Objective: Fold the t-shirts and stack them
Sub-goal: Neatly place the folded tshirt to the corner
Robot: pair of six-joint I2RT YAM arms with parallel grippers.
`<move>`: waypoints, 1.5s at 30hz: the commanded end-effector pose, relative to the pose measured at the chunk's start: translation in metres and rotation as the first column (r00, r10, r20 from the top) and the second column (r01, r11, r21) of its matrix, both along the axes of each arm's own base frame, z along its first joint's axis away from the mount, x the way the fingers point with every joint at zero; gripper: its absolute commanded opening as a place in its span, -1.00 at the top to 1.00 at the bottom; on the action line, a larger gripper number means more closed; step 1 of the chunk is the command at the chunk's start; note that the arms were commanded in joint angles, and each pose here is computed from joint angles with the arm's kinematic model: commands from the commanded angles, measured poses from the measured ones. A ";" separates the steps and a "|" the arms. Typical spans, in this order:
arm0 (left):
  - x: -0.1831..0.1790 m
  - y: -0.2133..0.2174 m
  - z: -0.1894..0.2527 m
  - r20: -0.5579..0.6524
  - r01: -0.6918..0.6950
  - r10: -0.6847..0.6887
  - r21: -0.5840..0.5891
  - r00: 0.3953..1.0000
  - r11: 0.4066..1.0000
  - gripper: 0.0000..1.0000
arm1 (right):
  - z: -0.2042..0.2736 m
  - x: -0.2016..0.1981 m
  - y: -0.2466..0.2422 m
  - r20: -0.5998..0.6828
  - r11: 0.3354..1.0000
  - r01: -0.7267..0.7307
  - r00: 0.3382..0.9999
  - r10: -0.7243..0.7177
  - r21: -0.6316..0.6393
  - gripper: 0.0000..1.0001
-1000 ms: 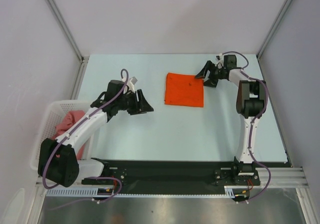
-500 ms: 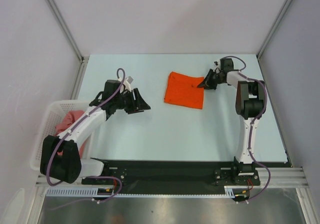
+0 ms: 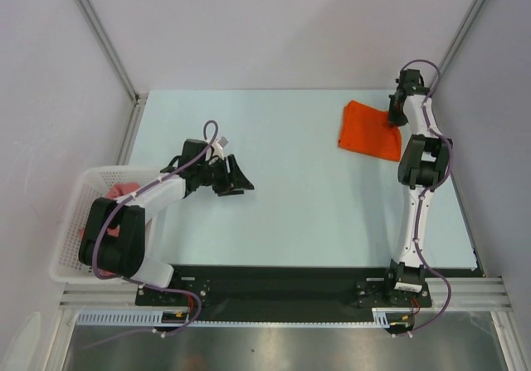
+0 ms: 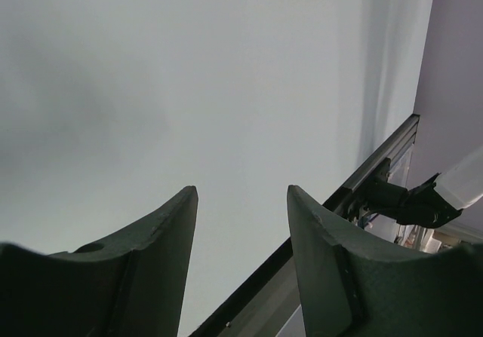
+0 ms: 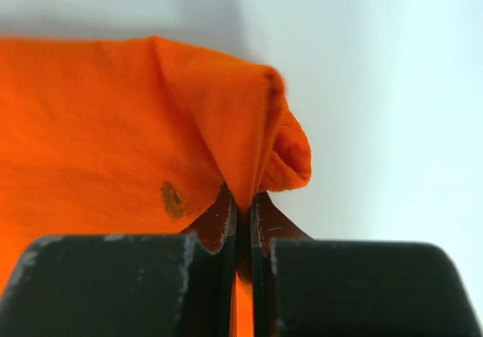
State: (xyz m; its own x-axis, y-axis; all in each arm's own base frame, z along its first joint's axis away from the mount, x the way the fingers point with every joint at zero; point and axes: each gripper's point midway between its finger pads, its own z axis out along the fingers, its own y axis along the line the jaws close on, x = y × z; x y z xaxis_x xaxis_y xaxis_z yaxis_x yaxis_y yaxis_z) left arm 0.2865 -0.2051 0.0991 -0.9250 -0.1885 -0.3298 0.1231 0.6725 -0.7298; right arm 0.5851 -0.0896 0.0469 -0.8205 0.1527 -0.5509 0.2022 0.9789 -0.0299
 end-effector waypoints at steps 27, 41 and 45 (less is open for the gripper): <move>-0.011 0.000 -0.045 -0.108 0.006 -0.008 -0.015 0.994 1.000 -0.09 | 0.045 0.105 -0.150 0.410 0.680 0.259 0.910 0.067 -0.686 1.00; -0.019 0.010 -0.030 -0.086 -0.005 0.009 0.041 0.996 0.999 -0.09 | 0.071 0.082 -0.146 0.447 0.720 0.383 0.888 -0.113 -0.579 -0.51; -0.015 0.014 -0.014 -0.046 -0.009 0.012 0.070 0.999 0.997 -0.11 | 0.121 0.033 -0.111 0.398 0.671 0.402 0.901 -0.169 -0.623 -0.99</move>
State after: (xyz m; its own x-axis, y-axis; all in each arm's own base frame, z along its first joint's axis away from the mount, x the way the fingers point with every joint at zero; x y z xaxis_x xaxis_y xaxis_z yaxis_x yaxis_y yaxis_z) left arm 0.2616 -0.1965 0.0648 -0.9577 -0.1884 -0.2177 0.0232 0.7030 -0.7108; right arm 0.6454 -0.2379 0.0836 -0.6292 -0.1881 -0.7541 0.5024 0.6419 -0.5793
